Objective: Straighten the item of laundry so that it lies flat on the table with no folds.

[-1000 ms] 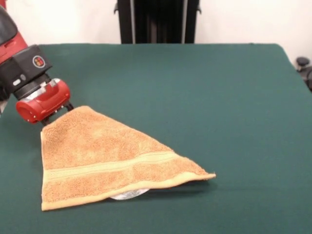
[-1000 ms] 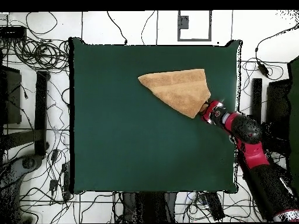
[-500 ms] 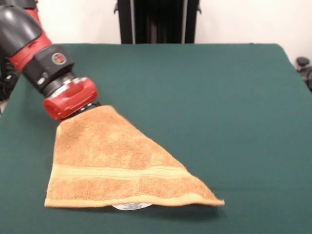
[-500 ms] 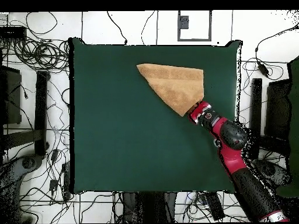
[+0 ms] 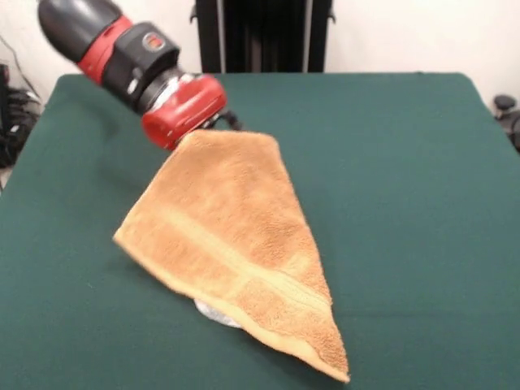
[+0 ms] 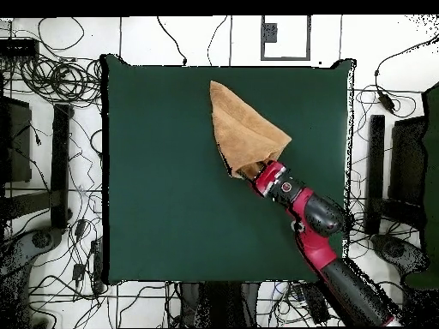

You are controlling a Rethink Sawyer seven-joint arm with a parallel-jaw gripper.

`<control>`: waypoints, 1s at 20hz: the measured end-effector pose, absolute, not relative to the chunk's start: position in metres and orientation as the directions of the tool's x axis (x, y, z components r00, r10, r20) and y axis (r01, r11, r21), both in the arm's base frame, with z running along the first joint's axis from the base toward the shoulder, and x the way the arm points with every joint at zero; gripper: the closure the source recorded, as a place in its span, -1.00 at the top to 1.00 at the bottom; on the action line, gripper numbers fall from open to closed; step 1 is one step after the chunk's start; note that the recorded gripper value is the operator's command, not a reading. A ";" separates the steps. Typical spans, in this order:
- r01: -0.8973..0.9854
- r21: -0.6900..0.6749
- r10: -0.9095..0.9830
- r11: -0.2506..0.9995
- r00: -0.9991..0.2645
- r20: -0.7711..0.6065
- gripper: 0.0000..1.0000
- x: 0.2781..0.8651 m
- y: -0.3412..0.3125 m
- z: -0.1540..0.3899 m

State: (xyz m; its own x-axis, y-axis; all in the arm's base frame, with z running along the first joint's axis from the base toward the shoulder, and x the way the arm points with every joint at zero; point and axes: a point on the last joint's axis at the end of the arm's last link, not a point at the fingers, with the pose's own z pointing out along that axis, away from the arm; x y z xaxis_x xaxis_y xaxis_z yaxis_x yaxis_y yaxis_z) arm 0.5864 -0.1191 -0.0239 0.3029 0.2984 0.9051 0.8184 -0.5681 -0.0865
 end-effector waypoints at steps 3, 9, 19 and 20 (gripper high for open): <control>0.824 -0.091 0.279 -0.559 0.290 0.915 1.00 0.572 -0.103 -0.010; 0.853 -0.098 0.262 -0.512 0.264 0.928 1.00 0.538 -0.071 0.023; 0.891 -0.078 0.271 -0.447 0.218 0.938 1.00 0.491 -0.024 0.056; 0.892 -0.074 0.273 -0.446 0.214 0.938 1.00 0.488 -0.021 0.058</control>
State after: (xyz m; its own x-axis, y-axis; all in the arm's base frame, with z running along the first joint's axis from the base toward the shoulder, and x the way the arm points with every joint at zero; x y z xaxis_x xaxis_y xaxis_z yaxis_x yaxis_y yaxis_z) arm 0.4880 -0.0205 0.0577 0.2140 0.2734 0.9378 0.8921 -0.4458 -0.0737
